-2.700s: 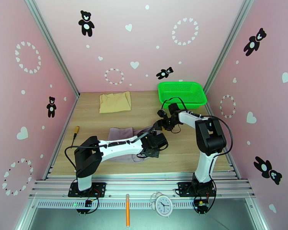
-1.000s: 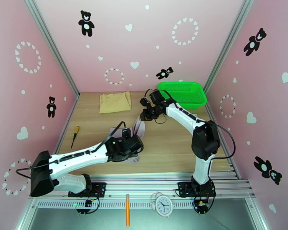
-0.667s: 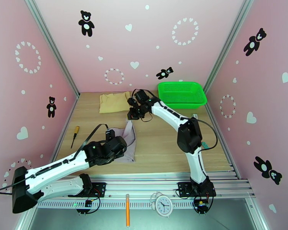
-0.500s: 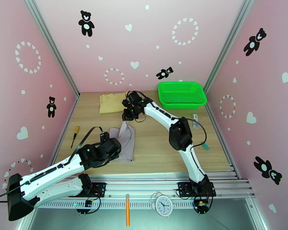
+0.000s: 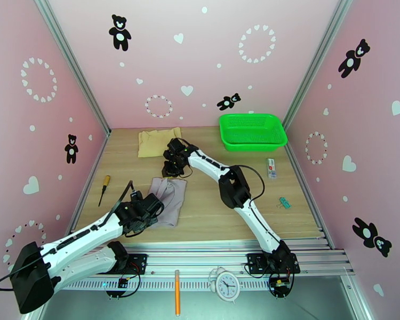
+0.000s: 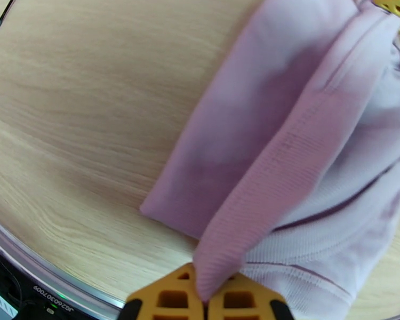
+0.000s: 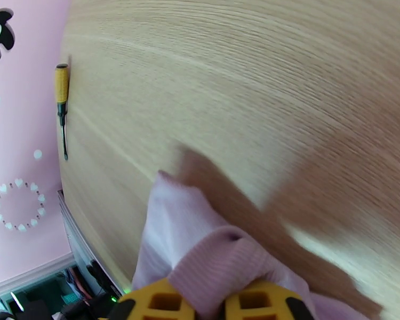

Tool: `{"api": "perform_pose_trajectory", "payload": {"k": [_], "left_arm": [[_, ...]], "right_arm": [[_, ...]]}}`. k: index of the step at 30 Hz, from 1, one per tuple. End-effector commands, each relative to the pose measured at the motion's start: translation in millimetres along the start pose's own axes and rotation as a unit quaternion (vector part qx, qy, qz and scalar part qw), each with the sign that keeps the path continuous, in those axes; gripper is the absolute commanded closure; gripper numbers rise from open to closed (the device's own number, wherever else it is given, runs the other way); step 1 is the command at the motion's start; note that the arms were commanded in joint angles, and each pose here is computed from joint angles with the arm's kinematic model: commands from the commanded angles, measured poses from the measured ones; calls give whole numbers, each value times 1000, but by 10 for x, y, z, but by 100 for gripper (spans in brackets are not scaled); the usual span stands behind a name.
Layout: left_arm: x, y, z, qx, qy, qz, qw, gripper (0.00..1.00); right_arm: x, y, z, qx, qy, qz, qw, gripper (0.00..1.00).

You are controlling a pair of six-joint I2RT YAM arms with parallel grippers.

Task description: Fold and stack the mixed laundry pile

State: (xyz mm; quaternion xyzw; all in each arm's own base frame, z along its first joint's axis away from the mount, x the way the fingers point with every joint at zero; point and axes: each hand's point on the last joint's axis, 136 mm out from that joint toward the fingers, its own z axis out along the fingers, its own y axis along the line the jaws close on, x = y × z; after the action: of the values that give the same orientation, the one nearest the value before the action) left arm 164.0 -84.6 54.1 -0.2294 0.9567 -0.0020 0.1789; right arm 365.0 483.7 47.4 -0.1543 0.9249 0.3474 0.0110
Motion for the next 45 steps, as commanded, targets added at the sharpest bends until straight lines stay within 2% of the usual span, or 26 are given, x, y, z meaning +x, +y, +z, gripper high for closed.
{"api": "perform_pose_trajectory", "payload": {"k": [1, 2, 4, 12, 17, 24, 30, 35, 40, 42, 45], "left_arm": [[-54, 72, 86, -20, -10, -4, 1000, 75], [-64, 83, 106, -26, -9, -5, 1000, 70], [-91, 85, 132, -32, -10, -4, 999, 63], [-363, 122, 80, -80, -28, 9, 996, 59], [-541, 175, 85, -100, -29, 11, 994, 59], [-620, 283, 190, -127, -16, 2, 992, 59], [-654, 265, 158, -122, -19, 1, 992, 59], [-695, 235, 102, -118, -22, 6, 993, 59], [-674, 192, -80, -83, -16, -7, 996, 63], [-622, 197, -221, -60, -12, -21, 998, 62], [-483, 155, -426, -1, -3, -46, 999, 56]], "right_arm": [[-19, 180, 138, -32, -2, -16, 999, 57], [-29, 199, 149, -36, -5, -19, 999, 50], [-42, 234, 142, -39, -9, -21, 999, 45], [-165, 495, -111, -63, -37, -37, 997, 29], [-221, 591, -217, -74, -45, -36, 996, 27], [-264, 640, -87, -109, -37, -4, 993, 27], [-303, 773, -19, -130, -42, 16, 991, 27], [-318, 710, 83, -125, -44, 35, 991, 27], [-281, 731, 91, -136, -32, 25, 990, 27], [-279, 810, -56, -137, -37, -3, 990, 27], [-279, 886, -374, -132, -44, -51, 989, 26]]}}
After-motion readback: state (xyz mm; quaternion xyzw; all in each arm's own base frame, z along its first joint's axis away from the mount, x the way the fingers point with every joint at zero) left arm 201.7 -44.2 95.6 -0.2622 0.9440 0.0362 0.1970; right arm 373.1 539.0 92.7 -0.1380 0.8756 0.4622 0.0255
